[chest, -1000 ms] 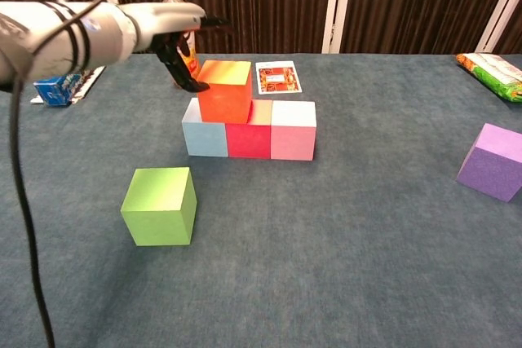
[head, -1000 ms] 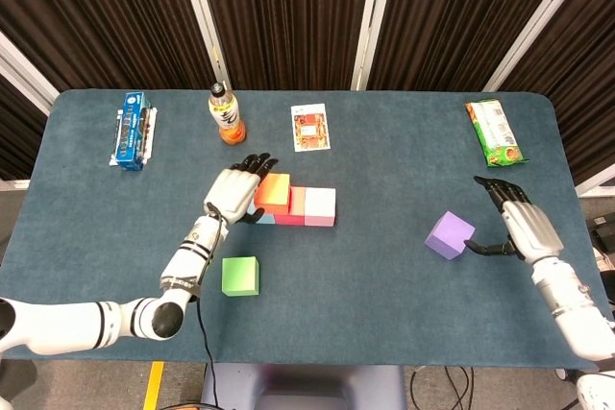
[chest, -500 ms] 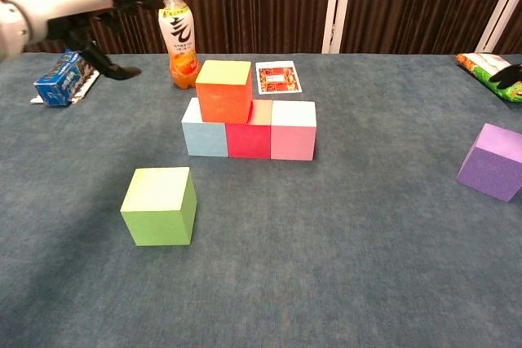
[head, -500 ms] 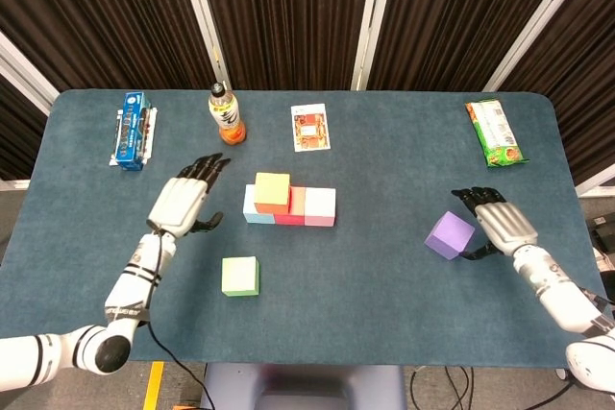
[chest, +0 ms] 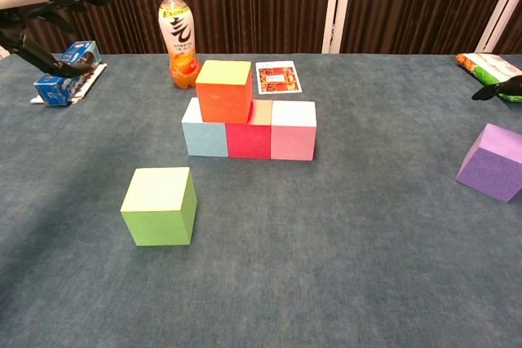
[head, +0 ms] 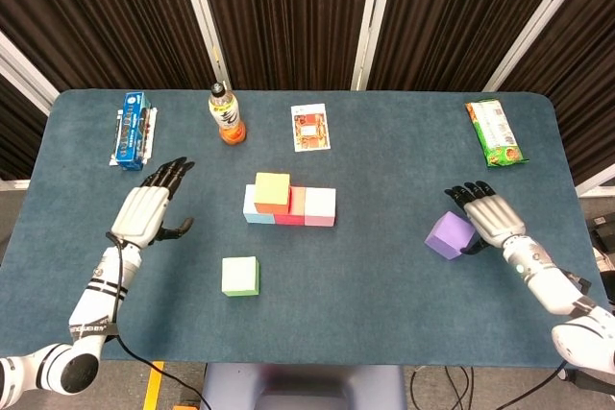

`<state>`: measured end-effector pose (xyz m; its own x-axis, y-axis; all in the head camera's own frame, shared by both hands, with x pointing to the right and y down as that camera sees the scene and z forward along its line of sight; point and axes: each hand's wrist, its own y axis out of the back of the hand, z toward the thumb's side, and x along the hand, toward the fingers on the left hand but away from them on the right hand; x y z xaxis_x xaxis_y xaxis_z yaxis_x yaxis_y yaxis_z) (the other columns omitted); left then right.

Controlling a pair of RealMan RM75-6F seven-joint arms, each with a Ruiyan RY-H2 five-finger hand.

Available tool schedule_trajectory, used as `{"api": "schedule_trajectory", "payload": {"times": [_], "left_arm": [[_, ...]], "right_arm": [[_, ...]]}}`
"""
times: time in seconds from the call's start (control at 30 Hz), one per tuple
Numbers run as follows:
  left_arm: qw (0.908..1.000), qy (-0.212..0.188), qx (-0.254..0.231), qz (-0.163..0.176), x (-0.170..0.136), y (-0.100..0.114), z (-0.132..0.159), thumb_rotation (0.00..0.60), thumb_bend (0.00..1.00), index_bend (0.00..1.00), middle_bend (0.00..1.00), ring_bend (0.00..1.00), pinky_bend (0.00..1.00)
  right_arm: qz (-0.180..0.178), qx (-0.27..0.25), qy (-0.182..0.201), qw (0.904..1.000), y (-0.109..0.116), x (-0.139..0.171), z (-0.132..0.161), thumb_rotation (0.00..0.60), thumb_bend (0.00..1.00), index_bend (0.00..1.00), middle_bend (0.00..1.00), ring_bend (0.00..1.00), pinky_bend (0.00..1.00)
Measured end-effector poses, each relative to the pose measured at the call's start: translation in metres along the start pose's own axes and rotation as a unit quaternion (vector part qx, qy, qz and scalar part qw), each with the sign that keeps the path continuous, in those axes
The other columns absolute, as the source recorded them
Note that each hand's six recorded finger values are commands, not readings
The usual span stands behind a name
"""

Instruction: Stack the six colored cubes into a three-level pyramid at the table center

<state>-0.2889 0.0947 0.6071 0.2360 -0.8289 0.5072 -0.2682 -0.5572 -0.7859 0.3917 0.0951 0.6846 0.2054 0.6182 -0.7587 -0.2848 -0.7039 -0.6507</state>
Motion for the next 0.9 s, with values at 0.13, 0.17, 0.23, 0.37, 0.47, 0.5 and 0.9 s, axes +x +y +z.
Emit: {"api": "schedule_trajectory", "payload": {"times": [0.13, 0.17, 0.23, 0.37, 0.47, 0.5, 0.9], "left_arm": [[1.0000, 0.006, -0.006, 0.001, -0.002, 0.003, -0.005, 0.600, 0.35, 0.02, 0.02, 0.01, 0.17], [0.9999, 0.007, -0.009, 0.002, -0.002, 0.004, -0.005, 0.600, 0.35, 0.02, 0.02, 0.01, 0.17], [0.9999, 0.009, -0.010, 0.003, -0.003, 0.005, -0.007, 0.600, 0.35, 0.02, 0.02, 0.01, 0.17], [0.9998, 0.013, -0.010, 0.006, -0.006, 0.008, -0.011, 0.600, 0.35, 0.02, 0.02, 0.01, 0.17], [0.9998, 0.015, -0.013, 0.008, -0.006, 0.009, -0.012, 0.600, 0.35, 0.02, 0.02, 0.01, 0.17], [0.9997, 0.016, -0.014, 0.009, -0.006, 0.010, -0.013, 0.600, 0.35, 0.02, 0.02, 0.01, 0.17], [0.9995, 0.024, -0.021, -0.005, -0.010, 0.005, -0.018, 0.600, 0.35, 0.02, 0.00, 0.00, 0.16]], "right_arm": [[-0.003, 0.021, 0.016, 0.9997, 0.003, 0.002, 0.002, 0.600, 0.04, 0.00, 0.15, 0.00, 0.04], [-0.004, 0.021, 0.019, 0.9996, 0.004, 0.003, 0.002, 0.600, 0.04, 0.00, 0.15, 0.00, 0.03], [-0.001, 0.020, 0.024, 0.9995, 0.005, 0.005, 0.002, 0.600, 0.04, 0.01, 0.15, 0.00, 0.02], [-0.007, 0.024, 0.027, 0.9993, 0.012, 0.012, -0.003, 0.600, 0.04, 0.02, 0.15, 0.00, 0.01], [-0.008, 0.025, 0.024, 0.9994, 0.018, 0.018, -0.010, 0.600, 0.04, 0.02, 0.15, 0.00, 0.00], [-0.008, 0.025, 0.024, 0.9994, 0.019, 0.019, -0.011, 0.600, 0.04, 0.02, 0.15, 0.00, 0.00], [-0.008, 0.112, 0.058, 0.9919, 0.011, 0.004, 0.008, 0.600, 0.04, 0.05, 0.15, 0.00, 0.00]]}}
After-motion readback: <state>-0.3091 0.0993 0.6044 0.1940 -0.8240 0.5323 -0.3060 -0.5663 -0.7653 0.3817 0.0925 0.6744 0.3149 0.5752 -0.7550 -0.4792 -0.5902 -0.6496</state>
